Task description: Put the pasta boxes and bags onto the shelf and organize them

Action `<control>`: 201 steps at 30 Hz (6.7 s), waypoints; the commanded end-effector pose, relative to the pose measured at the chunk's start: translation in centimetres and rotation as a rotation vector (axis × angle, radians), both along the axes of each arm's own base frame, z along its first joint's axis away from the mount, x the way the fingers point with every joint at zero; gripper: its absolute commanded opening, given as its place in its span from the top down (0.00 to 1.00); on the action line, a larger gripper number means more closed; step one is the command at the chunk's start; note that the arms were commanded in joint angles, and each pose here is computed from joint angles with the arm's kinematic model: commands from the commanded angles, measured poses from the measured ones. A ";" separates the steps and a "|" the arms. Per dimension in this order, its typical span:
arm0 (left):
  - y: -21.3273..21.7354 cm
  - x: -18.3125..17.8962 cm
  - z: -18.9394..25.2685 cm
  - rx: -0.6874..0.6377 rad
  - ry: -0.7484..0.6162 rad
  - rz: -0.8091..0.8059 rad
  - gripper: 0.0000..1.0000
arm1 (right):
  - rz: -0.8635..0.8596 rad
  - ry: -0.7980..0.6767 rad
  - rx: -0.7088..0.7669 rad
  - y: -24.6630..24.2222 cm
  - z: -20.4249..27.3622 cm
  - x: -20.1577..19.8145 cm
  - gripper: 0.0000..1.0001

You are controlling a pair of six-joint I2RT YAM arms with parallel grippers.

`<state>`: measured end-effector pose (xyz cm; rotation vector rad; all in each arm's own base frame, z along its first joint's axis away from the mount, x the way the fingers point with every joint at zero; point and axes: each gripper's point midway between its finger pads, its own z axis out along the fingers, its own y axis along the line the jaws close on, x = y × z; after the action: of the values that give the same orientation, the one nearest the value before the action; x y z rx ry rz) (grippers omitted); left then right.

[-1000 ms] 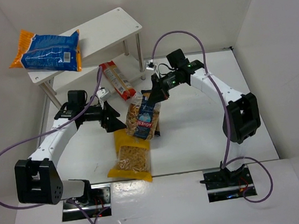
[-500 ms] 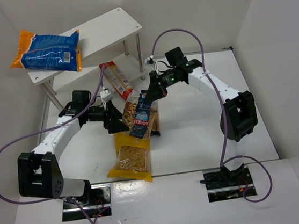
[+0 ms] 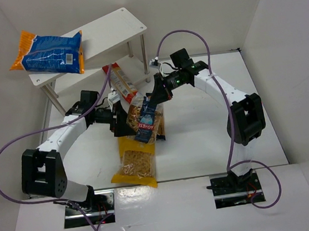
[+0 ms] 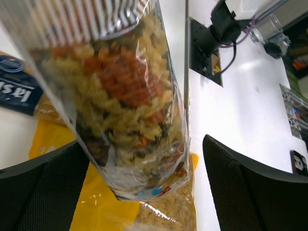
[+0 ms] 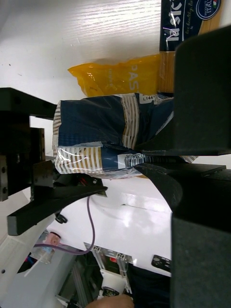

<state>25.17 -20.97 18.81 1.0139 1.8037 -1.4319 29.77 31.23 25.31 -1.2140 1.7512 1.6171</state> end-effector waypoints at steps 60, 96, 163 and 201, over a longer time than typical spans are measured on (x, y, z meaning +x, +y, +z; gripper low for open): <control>5.5 4.1 5.9 0.081 -0.220 0.258 0.79 | -0.137 -0.603 -0.301 -0.4 -1.7 -3.5 0.00; 22.7 0.2 6.6 0.515 -0.367 1.151 0.00 | 0.023 -0.881 -0.424 4.6 -9.9 -10.2 0.00; 23.7 -0.8 7.1 0.540 -0.417 1.207 0.00 | -0.658 -0.962 -0.076 1.8 23.4 6.5 1.00; 24.1 -0.9 6.2 0.538 -0.376 1.187 0.00 | -0.749 -1.087 0.251 3.2 29.9 15.7 1.00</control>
<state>24.23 3.20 24.89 0.1922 1.9525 -0.0351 47.14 35.49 44.91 -0.9403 1.3772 0.5609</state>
